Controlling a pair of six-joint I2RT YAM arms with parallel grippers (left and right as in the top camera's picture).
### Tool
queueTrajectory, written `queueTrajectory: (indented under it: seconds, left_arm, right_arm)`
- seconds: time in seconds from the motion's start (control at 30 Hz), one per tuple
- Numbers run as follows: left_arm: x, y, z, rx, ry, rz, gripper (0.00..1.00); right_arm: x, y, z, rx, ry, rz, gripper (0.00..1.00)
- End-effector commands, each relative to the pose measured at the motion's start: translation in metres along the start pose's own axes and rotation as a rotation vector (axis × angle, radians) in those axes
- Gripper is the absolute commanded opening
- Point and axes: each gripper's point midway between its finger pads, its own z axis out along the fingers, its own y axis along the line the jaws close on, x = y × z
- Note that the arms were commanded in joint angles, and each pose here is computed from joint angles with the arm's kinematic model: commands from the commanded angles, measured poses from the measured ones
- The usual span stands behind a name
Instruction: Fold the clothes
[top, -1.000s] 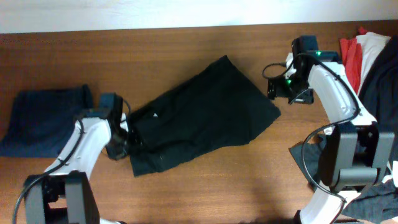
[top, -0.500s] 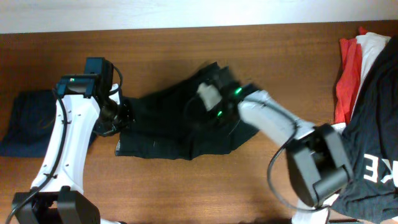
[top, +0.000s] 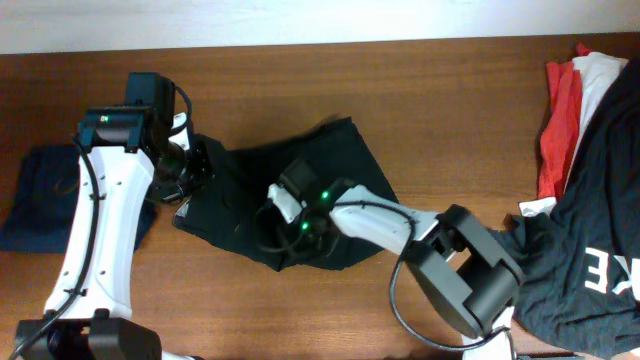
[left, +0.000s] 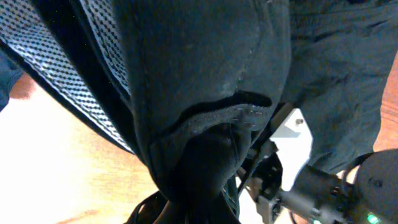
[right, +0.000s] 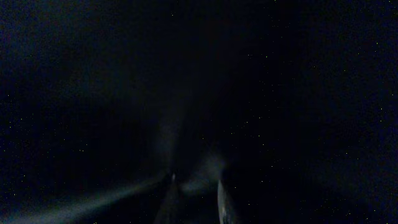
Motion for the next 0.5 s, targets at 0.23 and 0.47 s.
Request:
queueTrajectory:
  seconds: [0.23, 0.47]
  left_arm:
    - [0.001, -0.029, 0.002, 0.079, 0.011, 0.069, 0.01]
    - [0.022, -0.113, 0.014, 0.161, -0.023, 0.242, 0.01]
  right_arm:
    - [0.022, -0.196, -0.151, 0.383, -0.048, 0.410, 0.25]
    - [0.067, -0.210, -0.109, 0.362, 0.009, 0.434, 0.21]
